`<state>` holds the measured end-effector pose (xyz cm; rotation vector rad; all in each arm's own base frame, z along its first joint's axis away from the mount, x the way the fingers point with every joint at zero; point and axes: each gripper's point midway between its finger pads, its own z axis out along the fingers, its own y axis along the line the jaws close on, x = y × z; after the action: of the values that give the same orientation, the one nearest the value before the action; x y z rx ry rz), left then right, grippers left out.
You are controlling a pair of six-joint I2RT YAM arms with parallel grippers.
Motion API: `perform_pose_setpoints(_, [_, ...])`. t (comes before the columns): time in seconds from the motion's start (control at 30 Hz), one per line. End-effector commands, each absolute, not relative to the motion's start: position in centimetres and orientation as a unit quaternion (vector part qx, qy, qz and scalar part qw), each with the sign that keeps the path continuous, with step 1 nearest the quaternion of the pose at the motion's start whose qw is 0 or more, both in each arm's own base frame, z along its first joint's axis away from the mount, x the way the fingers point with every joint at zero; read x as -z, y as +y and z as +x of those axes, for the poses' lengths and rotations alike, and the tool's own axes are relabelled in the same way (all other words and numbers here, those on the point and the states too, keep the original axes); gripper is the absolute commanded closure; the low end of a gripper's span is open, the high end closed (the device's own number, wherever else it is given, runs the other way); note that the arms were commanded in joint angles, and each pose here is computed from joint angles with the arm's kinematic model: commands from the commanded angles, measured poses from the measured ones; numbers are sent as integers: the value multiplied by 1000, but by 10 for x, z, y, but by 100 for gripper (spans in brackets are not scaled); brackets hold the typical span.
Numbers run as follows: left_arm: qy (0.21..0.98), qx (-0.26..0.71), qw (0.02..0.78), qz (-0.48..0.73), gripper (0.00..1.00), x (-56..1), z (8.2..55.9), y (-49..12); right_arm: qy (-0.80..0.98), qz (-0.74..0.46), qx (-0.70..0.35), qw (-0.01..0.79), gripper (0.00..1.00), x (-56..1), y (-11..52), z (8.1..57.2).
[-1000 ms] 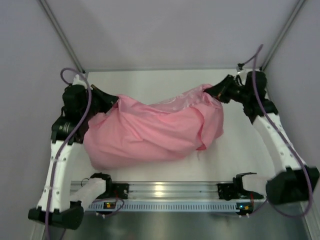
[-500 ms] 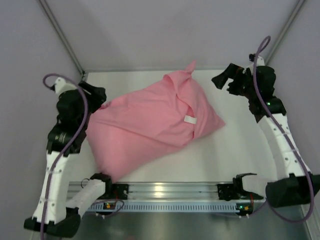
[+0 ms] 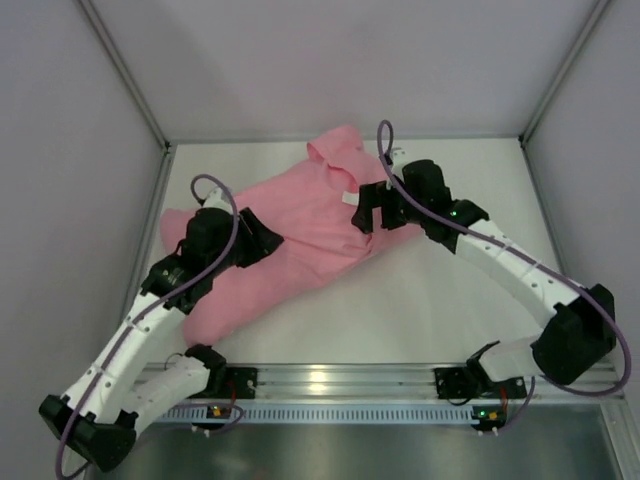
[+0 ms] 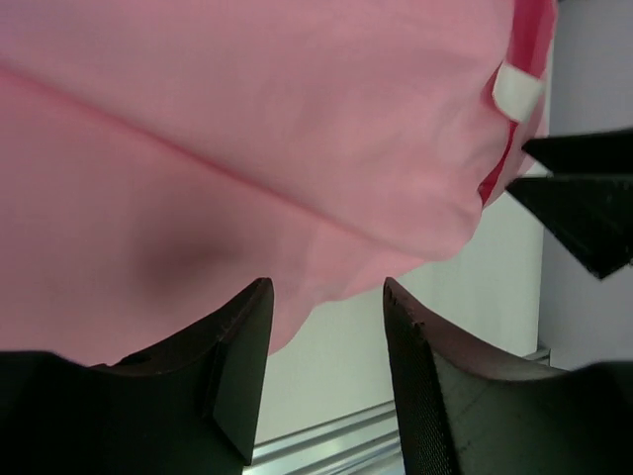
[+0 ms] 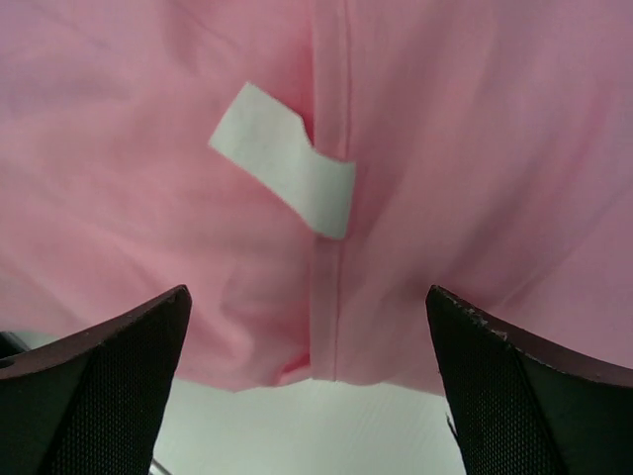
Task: Remove the pillowcase from the pillow
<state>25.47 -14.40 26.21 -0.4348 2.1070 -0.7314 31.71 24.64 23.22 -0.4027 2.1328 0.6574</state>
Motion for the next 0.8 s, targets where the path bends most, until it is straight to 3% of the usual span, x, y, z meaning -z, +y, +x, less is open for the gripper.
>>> perform_pose_setpoints(0.0, [841, 318, 407, -164, 48, -246, 245, -169, 848, -167, -210, 457, 3, -245, 247, 342])
perform_pose_setpoints(0.23, [876, 263, 366, -174, 48, -172, 244, -180, 875, -151, -49, 457, 4, -221, 239, 406])
perform_pose_setpoints(0.33, [882, 231, 362, -194, 49, -151, 245, -170, 881, -115, 36, 457, 11, -217, 212, 426])
perform_pose_setpoints(0.43, [881, 207, 371, -208, 49, -140, 244, -158, 888, -59, 76, 450, 26, -209, 173, 429])
perform_pose_setpoints(0.53, [883, 182, 378, -211, 49, -136, 245, -148, 905, -20, 84, 416, 63, -178, 137, 421])
perform_pose_setpoints(0.57, [884, 173, 380, -211, 48, -136, 245, -145, 915, -16, 91, 394, 89, -159, 126, 409])
perform_pose_setpoints(0.6, [883, 155, 388, -212, 48, -136, 247, -138, 921, -8, 74, 383, 100, -150, 126, 402])
perform_pose_setpoints(0.77, [882, 53, 420, -208, 46, -174, 259, -100, 935, -19, -56, 350, 100, -119, 142, 334])
